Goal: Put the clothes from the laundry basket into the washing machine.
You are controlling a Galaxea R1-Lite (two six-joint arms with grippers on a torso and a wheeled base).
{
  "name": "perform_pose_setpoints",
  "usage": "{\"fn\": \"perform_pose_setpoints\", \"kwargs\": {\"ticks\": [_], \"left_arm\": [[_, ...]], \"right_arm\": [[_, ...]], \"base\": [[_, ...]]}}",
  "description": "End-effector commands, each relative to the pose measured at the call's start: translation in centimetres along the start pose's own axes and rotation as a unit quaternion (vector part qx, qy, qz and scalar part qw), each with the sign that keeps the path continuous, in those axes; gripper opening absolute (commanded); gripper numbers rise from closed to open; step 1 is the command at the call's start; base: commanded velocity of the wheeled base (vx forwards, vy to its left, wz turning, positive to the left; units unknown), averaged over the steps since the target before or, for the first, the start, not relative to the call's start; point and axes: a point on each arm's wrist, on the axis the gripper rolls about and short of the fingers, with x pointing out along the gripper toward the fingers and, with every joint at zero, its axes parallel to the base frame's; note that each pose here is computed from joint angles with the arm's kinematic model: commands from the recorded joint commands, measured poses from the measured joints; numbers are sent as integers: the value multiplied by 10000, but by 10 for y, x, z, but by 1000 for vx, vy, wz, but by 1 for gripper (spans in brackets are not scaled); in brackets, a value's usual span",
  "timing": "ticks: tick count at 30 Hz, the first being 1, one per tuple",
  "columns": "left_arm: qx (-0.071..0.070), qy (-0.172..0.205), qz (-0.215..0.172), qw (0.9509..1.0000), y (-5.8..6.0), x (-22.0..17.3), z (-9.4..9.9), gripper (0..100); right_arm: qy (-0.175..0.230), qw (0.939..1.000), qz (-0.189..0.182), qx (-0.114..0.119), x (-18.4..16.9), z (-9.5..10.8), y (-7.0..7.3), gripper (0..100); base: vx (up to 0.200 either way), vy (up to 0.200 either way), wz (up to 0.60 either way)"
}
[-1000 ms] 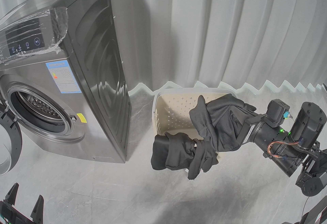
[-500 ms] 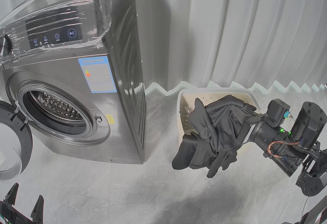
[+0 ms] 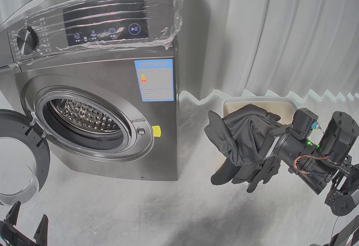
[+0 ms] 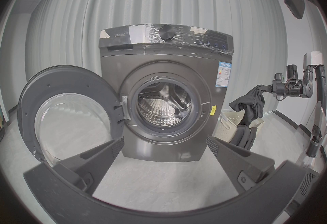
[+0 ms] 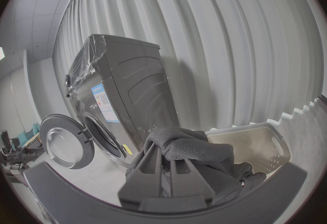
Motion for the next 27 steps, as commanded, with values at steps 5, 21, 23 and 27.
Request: {"fn": "perform_pose_setpoints", "kwargs": {"ticks": [5,21,23,27], "left_arm": [[-17,-14,1,10000,0,0,-4,100],[-17,-14,1,10000,0,0,-4,100],[-17,-14,1,10000,0,0,-4,100],[-17,-14,1,10000,0,0,-4,100]], "right_arm": [[17,10000,-10,-4,0,-1,0,0],[39,10000,-13,-3,0,-2,-1,0],[54,10000,-15,-8,0,-3,-1,0],[54,10000,-15,-8,0,-3,-1,0]], "base": [[0,0,0],[-188,0,0],[0,0,0],[0,50,0]]}}
